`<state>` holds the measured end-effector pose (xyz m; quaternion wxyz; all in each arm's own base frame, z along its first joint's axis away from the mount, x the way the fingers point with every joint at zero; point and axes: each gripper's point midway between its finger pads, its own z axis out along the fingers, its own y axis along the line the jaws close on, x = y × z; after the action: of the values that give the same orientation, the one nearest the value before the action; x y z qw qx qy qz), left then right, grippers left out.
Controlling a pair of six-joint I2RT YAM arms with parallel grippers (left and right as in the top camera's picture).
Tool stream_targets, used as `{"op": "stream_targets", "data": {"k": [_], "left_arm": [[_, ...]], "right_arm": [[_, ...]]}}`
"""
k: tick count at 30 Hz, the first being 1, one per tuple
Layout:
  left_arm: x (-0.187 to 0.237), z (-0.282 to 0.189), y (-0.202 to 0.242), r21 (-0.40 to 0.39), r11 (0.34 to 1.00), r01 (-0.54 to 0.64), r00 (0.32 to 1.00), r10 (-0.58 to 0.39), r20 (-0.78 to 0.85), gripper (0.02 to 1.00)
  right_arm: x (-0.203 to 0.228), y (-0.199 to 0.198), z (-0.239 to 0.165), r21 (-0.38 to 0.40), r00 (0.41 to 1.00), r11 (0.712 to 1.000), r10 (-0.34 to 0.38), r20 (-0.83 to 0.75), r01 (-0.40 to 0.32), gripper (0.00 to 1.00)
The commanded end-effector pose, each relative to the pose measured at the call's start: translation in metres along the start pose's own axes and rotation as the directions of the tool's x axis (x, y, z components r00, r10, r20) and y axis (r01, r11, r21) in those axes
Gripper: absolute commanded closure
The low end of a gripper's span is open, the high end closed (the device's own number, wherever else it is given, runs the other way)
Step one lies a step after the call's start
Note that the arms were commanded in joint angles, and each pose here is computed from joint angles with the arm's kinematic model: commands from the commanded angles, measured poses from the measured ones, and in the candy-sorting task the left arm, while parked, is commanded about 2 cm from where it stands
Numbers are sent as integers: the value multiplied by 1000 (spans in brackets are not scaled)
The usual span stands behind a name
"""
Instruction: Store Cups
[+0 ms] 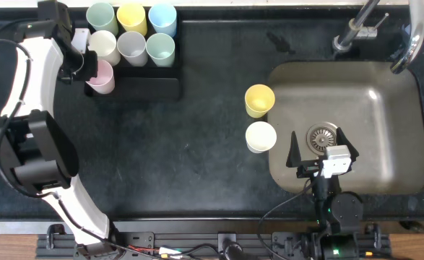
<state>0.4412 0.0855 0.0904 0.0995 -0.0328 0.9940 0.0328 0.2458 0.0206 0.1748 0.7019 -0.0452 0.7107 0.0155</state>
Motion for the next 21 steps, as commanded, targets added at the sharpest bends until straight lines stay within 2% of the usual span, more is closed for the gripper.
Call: {"op": "stream_targets", "data": {"k": [1,11,17,21], "left_arm": [[3,9,0,17,1000,-10,1000,11,-19,860],[4,2,0,16,1000,-3,1000,3,-13,671],[-4,-39,3,5,1000,6,997,-6,79,549],[-3,-77,11,-32,997,73,986,-68,150,474]], "right_arm": [[3,-2,0,11,1000,1000,3,2,-3,5],[3,-2,0,11,1000,1000,3,2,-3,5],[3,-2,0,11,1000,1000,3,2,-3,5],[3,-2,0,11,1000,1000,3,2,-3,5]]}}
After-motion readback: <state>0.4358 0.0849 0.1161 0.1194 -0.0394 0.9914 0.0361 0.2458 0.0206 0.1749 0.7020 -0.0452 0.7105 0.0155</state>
